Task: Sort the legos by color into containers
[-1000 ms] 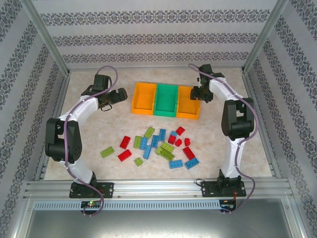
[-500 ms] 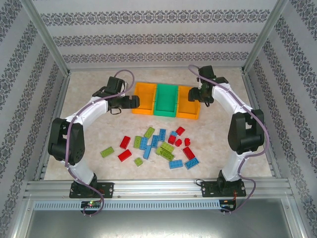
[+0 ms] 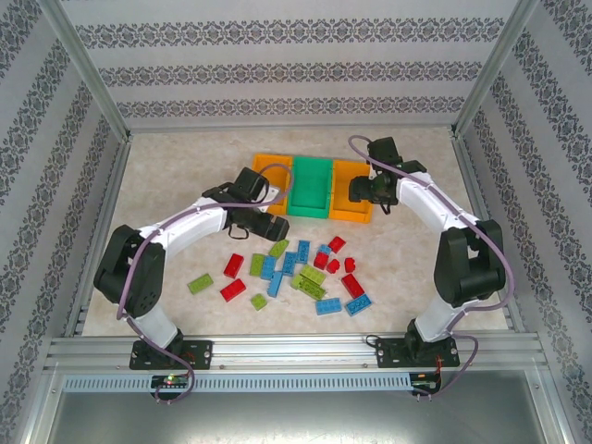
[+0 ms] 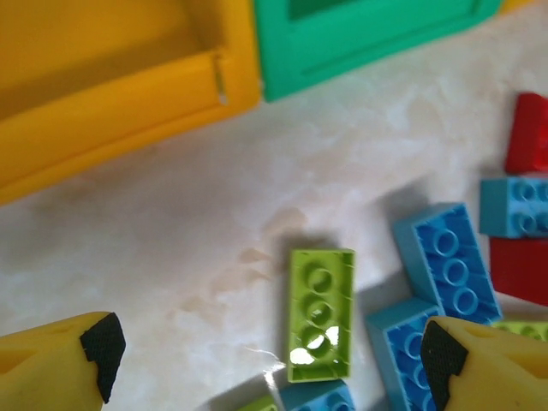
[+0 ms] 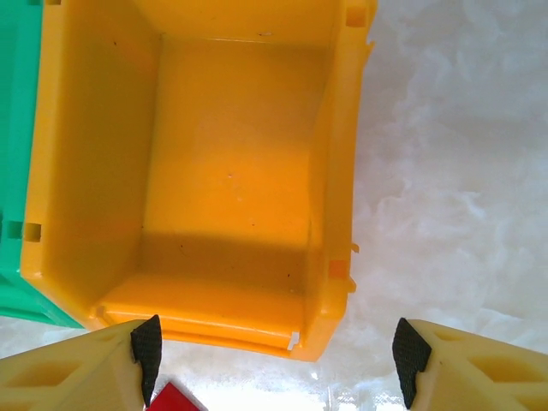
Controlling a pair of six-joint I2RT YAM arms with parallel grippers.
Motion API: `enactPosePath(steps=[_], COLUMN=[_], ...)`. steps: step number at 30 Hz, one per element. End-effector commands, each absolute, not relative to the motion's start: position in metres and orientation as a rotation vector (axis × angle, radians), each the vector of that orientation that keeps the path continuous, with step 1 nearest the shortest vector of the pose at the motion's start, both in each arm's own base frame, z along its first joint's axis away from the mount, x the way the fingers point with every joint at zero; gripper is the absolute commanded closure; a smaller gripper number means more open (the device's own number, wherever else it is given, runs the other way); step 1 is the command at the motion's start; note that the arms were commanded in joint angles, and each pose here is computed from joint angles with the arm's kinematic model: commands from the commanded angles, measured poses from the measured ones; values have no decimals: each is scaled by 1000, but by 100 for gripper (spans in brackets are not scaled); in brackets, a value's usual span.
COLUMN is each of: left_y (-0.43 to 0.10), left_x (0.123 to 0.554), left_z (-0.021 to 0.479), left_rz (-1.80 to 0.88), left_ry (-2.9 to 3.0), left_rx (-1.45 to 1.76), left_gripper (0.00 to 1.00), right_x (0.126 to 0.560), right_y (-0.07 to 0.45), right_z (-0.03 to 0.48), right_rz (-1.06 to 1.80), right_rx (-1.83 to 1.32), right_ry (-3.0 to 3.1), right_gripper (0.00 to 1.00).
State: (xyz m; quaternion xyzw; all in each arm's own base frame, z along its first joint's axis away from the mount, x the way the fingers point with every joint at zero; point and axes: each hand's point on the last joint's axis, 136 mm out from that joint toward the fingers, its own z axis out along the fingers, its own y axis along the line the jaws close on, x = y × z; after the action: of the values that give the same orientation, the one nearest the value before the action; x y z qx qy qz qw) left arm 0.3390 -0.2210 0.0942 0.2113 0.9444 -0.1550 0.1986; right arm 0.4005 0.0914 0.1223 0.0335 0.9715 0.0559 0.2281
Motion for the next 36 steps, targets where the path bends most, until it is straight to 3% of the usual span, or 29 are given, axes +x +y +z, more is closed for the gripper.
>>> enactPosePath(steps=[1, 13, 36], left_y=[-224, -239, -236], left_x=[323, 316, 316], left_z=[81, 50, 30], left_rz=[-428, -392, -284], left_ry=[2691, 2808, 2873], left_rx=[689, 770, 710], left_gripper=[10, 17, 20], right_x=[398, 380, 366], right_y=[85, 79, 69], right_z=[131, 128, 127], right_rz=[147, 138, 109], right_rx=[143, 199, 243], right_ry=[2639, 2655, 2661], right_gripper=[24, 24, 24])
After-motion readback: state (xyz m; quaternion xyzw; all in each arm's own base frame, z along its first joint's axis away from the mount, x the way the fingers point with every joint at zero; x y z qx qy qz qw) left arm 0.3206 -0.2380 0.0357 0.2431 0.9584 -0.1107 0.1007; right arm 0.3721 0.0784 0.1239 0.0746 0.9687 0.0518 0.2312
